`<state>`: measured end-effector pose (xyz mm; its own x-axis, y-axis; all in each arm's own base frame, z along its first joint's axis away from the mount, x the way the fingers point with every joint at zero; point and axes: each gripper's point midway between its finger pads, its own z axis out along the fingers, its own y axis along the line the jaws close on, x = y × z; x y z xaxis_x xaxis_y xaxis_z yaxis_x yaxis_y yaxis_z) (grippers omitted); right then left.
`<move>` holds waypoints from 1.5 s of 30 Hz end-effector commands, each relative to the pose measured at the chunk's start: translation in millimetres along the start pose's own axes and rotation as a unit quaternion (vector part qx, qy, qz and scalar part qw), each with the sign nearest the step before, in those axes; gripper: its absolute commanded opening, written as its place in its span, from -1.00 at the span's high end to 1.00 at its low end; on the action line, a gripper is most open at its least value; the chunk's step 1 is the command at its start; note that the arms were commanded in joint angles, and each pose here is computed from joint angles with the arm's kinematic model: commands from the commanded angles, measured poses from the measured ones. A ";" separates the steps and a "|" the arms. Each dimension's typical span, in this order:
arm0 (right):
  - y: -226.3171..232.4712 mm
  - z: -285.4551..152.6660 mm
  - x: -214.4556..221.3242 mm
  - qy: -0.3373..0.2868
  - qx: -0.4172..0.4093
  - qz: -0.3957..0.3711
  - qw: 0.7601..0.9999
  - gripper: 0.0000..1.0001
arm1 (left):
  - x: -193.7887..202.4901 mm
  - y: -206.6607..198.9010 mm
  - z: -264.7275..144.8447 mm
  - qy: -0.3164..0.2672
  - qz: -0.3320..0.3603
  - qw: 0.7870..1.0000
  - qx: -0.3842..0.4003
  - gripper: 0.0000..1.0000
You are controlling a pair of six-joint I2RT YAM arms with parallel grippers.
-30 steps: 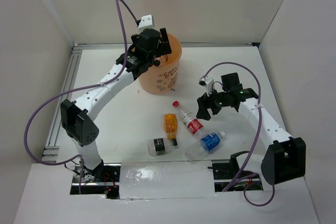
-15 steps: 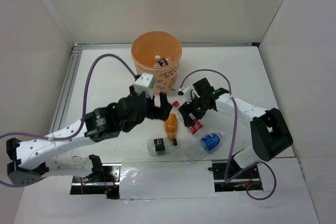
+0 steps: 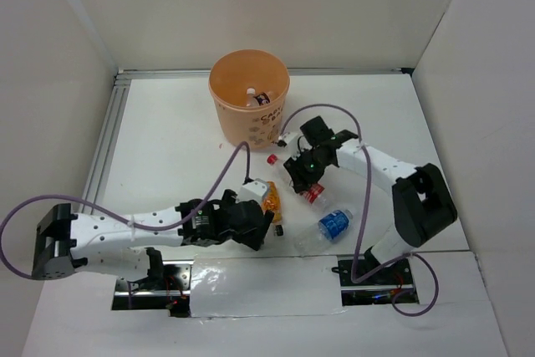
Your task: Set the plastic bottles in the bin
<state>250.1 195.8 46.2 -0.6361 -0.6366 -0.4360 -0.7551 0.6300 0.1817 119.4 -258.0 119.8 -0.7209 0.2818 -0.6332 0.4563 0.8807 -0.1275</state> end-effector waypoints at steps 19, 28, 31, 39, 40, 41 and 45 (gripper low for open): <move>23.4 -327.9 -318.3 -0.540 0.062 -0.240 0.804 0.62 | 7.2 -39.1 48.6 0.044 0.199 0.978 0.054 -0.99; 16.1 -239.1 -382.1 -0.527 0.014 -0.221 0.820 -0.09 | 20.7 -29.6 55.6 0.058 0.197 0.978 0.040 -0.99; 5.9 -218.6 -389.3 -0.517 0.011 -0.208 0.830 -0.64 | 26.1 -28.2 60.6 0.068 0.196 0.978 0.033 -0.99; -2.7 -280.3 -365.1 -0.531 0.011 -0.191 0.825 -0.99 | 44.0 -25.8 68.1 0.090 0.201 0.975 0.033 -0.99; -14.5 -288.7 -357.2 -0.530 0.023 -0.182 0.828 -0.99 | 48.7 -26.7 69.7 0.095 0.207 0.973 0.032 -0.97; -9.4 -307.0 -345.6 -0.533 0.023 -0.186 0.825 -0.99 | 52.8 -26.5 71.8 0.103 0.208 0.972 0.032 -0.94; -20.5 -333.1 -292.2 -0.514 0.048 -0.190 0.835 -0.99 | 58.9 -30.6 74.3 0.113 0.215 0.969 0.036 -0.64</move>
<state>450.0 254.8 419.7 0.0718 -0.1115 -0.9912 -0.8270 0.5488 -0.1217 109.3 -290.4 34.8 -0.5519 0.6916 -0.4660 0.7542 0.6524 0.0749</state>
